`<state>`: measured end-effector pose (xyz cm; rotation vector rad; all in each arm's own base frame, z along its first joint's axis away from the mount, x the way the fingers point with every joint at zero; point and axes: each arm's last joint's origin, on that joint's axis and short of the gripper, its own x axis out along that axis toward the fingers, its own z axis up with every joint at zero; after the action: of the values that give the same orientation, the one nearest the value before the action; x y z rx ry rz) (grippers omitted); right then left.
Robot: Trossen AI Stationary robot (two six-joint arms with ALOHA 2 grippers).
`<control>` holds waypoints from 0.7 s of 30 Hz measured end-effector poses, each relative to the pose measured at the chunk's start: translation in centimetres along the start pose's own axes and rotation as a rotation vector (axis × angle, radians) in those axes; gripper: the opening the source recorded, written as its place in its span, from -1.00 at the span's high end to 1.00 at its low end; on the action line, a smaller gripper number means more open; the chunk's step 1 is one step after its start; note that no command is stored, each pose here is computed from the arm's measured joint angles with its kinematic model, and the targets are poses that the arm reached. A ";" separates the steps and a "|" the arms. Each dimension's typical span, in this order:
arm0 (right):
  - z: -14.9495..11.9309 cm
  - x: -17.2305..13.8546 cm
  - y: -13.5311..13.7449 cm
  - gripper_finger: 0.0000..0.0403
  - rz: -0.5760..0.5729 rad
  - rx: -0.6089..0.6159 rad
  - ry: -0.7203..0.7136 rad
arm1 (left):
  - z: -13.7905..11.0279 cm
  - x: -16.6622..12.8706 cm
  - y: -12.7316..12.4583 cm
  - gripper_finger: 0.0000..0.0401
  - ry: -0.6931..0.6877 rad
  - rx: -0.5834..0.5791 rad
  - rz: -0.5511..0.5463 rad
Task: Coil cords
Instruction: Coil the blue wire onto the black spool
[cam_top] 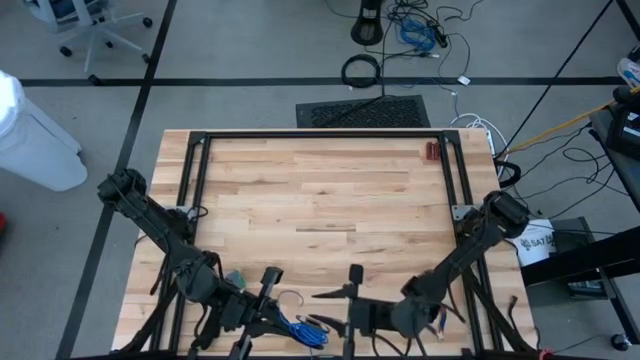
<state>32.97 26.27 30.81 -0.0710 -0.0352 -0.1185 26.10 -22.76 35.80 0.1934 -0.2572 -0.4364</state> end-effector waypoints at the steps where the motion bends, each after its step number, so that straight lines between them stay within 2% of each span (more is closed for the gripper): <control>1: 0.0 0.2 -0.2 0.19 -0.002 0.004 0.000 | 0.0 0.0 0.0 1.00 0.001 0.000 0.000; 6: -0.3 1.3 -1.0 0.19 -0.003 0.019 -0.003 | -0.1 0.1 0.2 1.00 0.003 0.001 0.006; 10: -1.4 2.5 -1.3 0.20 0.019 0.024 -0.007 | -0.1 0.1 0.3 1.00 0.006 0.001 0.010; 14: -2.3 3.3 -1.3 0.20 -0.006 0.026 -0.024 | -0.2 0.1 0.3 1.00 0.008 -0.004 0.011; 21: -2.2 3.6 -1.6 0.29 -0.021 0.018 -0.050 | -0.2 0.1 0.3 1.00 0.013 -0.003 0.010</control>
<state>36.45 24.12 28.88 -0.0561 -0.0870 -0.1378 26.35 -22.50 35.70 0.1924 -0.2448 -0.4256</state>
